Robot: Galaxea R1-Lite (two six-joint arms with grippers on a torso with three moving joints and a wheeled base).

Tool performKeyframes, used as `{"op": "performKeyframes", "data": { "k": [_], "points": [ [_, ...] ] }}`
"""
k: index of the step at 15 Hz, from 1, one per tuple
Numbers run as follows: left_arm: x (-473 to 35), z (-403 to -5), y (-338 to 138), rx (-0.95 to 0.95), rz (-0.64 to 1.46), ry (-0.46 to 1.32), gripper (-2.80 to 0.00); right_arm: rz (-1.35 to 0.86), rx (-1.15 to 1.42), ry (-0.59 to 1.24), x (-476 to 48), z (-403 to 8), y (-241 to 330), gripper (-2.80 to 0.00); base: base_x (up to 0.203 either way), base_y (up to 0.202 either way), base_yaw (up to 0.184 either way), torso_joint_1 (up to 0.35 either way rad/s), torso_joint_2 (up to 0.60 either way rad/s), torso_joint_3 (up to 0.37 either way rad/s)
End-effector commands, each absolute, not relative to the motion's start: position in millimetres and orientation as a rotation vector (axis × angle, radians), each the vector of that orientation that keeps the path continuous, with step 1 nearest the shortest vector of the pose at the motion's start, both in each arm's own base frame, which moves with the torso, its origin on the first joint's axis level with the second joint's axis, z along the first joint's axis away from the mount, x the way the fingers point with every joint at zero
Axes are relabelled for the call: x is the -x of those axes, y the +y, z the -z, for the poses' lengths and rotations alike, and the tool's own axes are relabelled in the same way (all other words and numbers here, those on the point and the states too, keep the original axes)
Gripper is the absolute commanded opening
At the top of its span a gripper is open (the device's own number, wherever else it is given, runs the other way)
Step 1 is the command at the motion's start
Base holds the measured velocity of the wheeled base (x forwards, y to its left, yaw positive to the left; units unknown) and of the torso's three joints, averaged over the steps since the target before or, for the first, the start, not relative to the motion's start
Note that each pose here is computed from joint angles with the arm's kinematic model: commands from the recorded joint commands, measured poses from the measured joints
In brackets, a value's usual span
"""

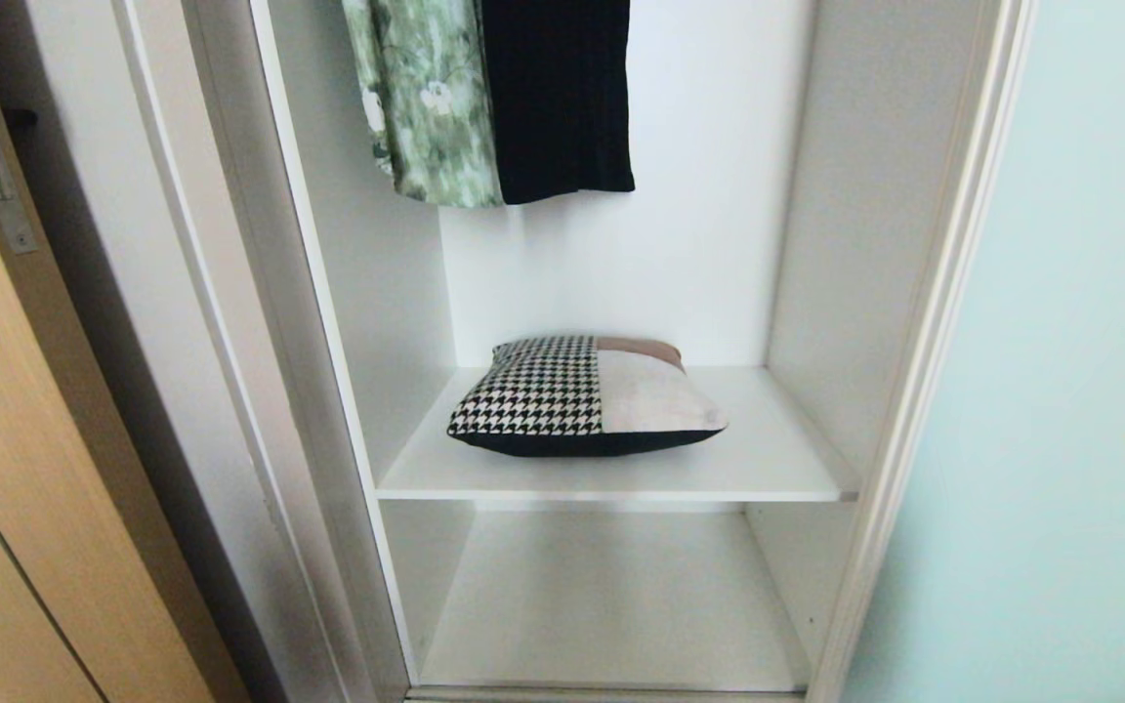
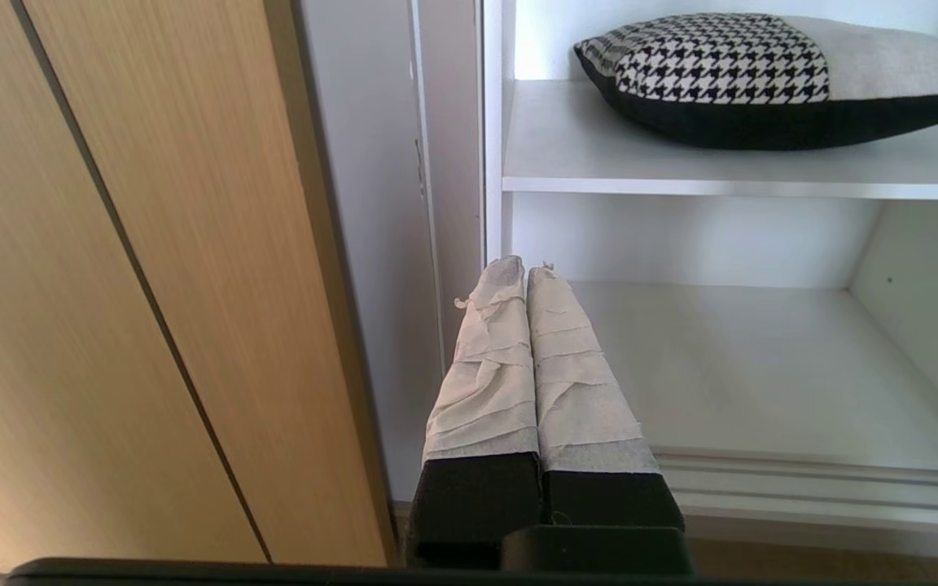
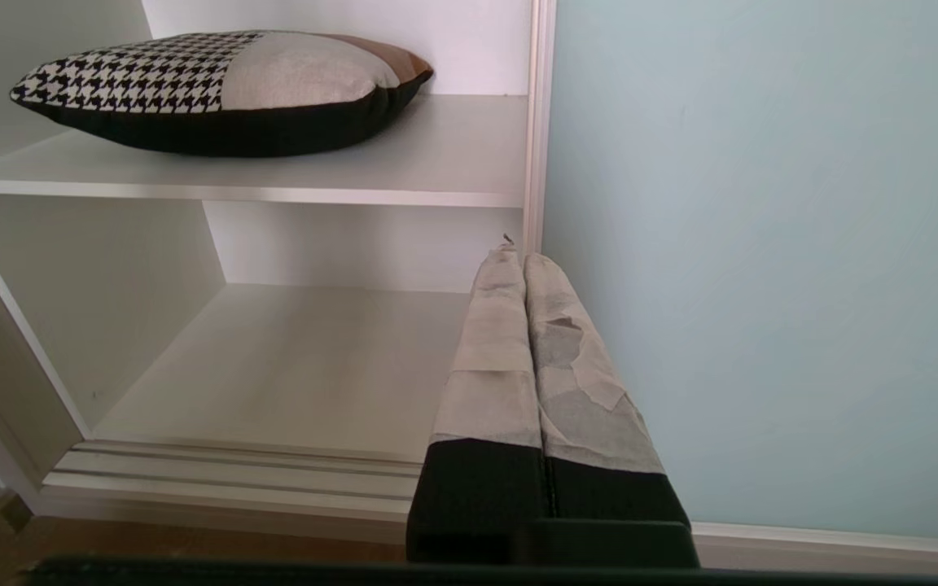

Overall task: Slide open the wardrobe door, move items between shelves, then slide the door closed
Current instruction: Close the door

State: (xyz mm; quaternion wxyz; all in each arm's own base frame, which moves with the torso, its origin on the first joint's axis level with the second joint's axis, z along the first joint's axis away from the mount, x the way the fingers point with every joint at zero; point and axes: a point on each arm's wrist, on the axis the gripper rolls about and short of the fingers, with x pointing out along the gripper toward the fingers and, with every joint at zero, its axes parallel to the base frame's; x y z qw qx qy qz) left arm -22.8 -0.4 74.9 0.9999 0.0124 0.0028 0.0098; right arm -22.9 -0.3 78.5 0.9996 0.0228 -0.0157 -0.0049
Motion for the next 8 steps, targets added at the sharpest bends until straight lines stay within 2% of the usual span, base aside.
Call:
{"op": "performKeyframes", "data": {
  "k": [1, 2, 6, 8],
  "points": [
    [22.6, -74.5, -0.5, -0.024, -0.020, 0.009, -2.80, 0.009, -0.046, -0.029, 22.7, -78.7, -0.3, -2.80, 0.000, 0.000, 0.000, 0.000, 0.00, 0.000],
    [22.6, -74.5, -0.5, -0.024, -0.020, 0.009, -2.80, 0.009, -0.046, -0.029, 22.7, -78.7, -0.3, -2.80, -0.093, 0.000, 0.001, 0.007, 0.00, -0.002],
    [22.7, -74.4, -0.5, -0.024, -0.020, 0.008, -2.80, 0.010, -0.046, -0.031, 22.8, -78.6, -0.2, -2.80, -0.179, 0.000, 0.000, 0.006, 0.00, 0.004],
    [22.6, -74.4, -0.5, -0.023, -0.020, 0.009, -2.80, 0.009, -0.046, -0.031, 22.8, -78.6, -0.3, -2.80, 0.000, 0.000, 0.000, 0.000, 0.00, 0.000]
  ]
}}
